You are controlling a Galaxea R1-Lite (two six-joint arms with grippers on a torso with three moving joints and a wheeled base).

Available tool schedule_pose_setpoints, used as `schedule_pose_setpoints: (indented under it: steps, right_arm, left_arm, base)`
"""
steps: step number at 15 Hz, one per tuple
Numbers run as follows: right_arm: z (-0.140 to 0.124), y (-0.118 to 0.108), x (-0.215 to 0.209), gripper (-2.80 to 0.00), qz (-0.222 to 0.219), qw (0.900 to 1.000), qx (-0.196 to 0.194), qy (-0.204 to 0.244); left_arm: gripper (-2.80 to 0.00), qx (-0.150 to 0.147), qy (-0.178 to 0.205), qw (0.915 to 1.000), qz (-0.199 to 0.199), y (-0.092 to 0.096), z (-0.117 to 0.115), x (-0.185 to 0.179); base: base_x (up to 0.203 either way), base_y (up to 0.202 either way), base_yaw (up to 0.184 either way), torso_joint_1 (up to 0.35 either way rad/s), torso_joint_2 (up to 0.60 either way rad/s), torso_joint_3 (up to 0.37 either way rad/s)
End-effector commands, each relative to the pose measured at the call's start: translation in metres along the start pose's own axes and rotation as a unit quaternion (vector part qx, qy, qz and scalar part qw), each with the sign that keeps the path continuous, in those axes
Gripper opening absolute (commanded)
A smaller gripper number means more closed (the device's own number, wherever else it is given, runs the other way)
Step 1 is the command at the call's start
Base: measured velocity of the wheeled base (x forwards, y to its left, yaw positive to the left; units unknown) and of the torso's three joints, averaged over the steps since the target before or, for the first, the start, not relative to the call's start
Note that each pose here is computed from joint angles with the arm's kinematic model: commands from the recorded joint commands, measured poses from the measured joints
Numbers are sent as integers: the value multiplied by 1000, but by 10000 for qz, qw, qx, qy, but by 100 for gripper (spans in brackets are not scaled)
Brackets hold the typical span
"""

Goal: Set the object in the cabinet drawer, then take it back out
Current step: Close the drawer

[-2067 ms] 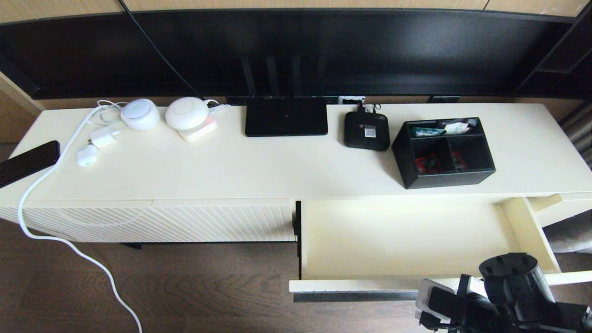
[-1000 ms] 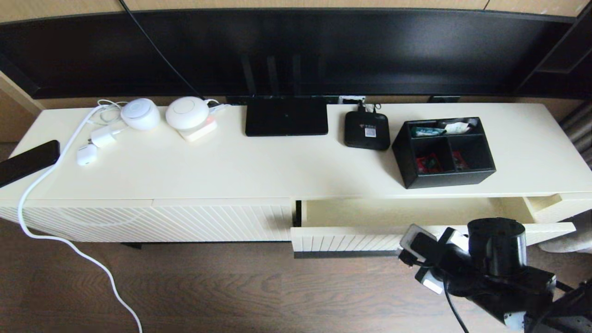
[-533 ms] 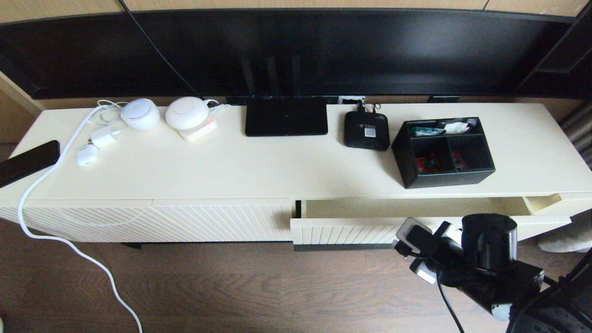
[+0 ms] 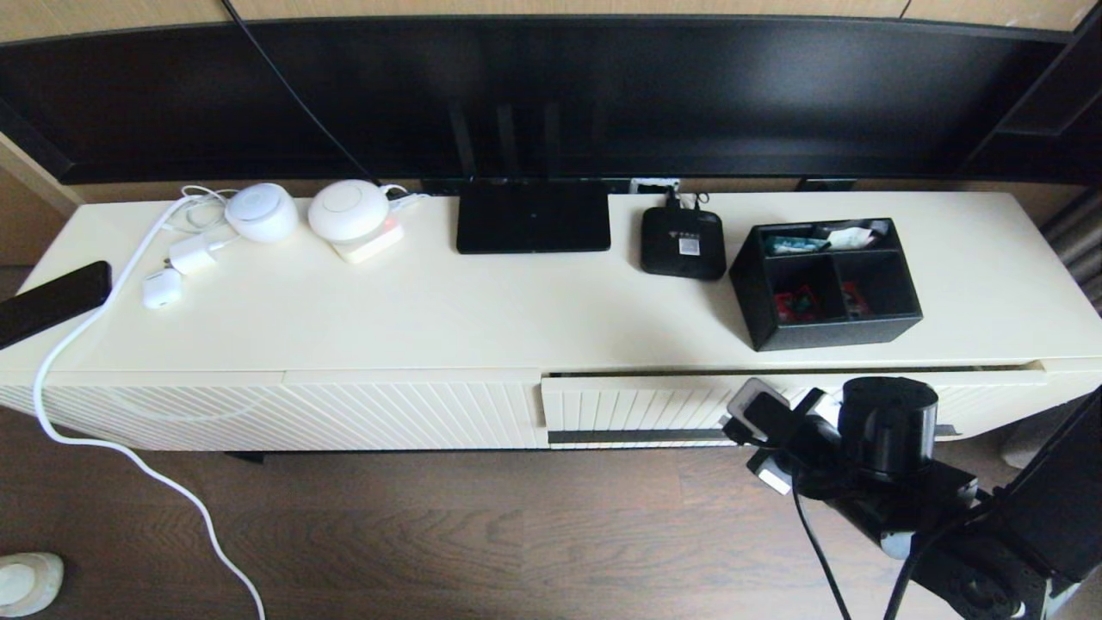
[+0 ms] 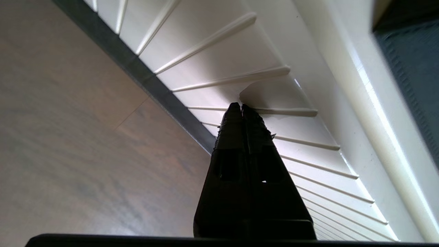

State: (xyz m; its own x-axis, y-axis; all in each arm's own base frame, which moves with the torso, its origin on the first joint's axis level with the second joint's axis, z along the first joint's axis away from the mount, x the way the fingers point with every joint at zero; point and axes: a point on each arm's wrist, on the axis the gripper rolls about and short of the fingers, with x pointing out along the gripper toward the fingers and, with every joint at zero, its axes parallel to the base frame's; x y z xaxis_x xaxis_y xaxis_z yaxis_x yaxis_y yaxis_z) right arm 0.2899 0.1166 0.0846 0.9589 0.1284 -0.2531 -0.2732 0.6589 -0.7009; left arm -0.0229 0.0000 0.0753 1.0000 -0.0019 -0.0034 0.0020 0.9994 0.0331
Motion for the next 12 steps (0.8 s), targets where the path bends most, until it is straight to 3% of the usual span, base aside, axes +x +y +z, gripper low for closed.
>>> schedule_pose_setpoints:
  steps: [1,8,12]
  right_arm:
    - [0,1,9,-280,-45,10000,-13,-3]
    - [0,-1,17,-280,-136,9999,24,-9]
    - [1,-12,-12,-280,-151,9999,12,-33]
  left_arm:
    - [-280,3,7,10000,2,0,0,0]
    - [-280,3,8,10000,2,0,0,0]
    - [-280,3,12,10000,1,0,0,0]
  base:
    - [0,0,0,0,0,0]
    - [0,0,0,0,0,0]
    - [0,0,0,0,0,0]
